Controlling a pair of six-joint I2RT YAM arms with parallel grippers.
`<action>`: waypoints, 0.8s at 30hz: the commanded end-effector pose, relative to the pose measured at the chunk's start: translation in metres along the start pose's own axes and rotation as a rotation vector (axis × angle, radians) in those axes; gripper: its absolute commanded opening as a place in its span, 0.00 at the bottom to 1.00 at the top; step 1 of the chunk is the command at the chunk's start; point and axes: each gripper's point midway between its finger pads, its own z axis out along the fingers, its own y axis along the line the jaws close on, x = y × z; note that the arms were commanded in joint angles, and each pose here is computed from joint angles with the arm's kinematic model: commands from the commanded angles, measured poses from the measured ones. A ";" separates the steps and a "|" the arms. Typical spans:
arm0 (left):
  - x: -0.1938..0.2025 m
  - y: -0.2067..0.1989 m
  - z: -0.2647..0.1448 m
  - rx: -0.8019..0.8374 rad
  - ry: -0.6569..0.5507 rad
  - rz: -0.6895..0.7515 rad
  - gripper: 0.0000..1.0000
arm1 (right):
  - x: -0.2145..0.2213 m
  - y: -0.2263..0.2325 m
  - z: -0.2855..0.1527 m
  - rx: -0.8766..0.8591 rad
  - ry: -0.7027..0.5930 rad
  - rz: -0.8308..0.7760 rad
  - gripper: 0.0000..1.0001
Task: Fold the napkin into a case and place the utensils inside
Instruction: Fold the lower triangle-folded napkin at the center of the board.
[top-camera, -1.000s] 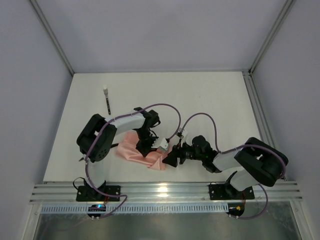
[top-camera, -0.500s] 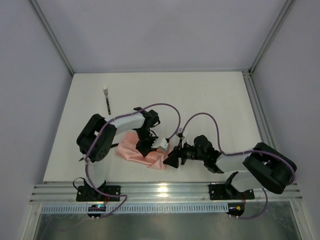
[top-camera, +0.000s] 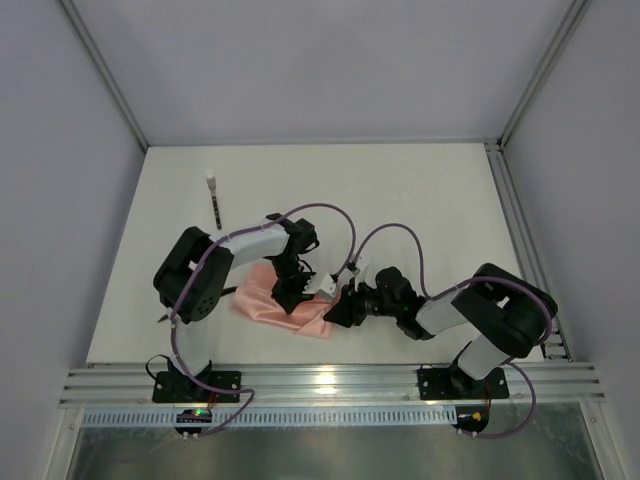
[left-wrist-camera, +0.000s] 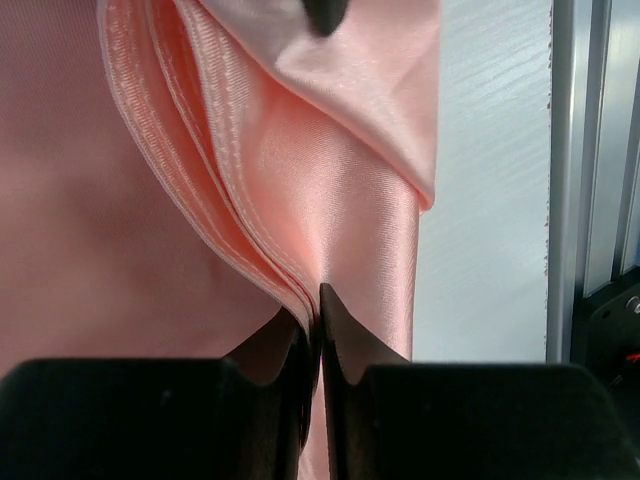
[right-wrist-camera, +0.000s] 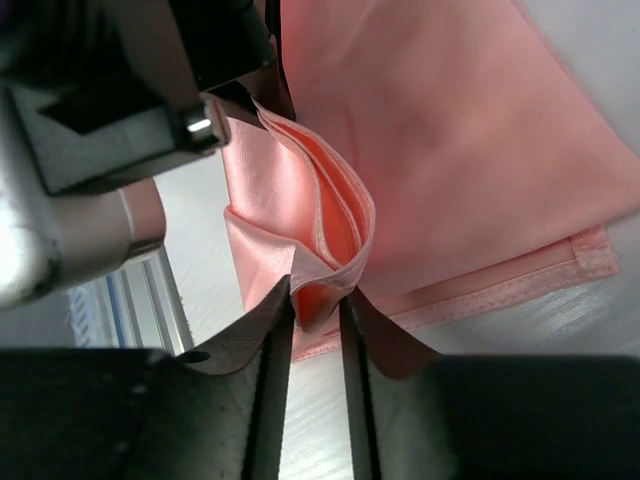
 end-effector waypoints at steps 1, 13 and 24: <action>0.003 0.005 0.009 0.006 0.016 0.022 0.11 | -0.033 0.009 0.008 -0.025 -0.099 0.003 0.26; 0.009 0.015 -0.023 -0.046 -0.071 -0.087 0.36 | 0.005 -0.028 -0.002 0.079 -0.021 0.299 0.04; 0.039 0.026 -0.076 -0.137 -0.259 -0.284 0.41 | 0.004 -0.026 -0.002 0.059 -0.027 0.310 0.04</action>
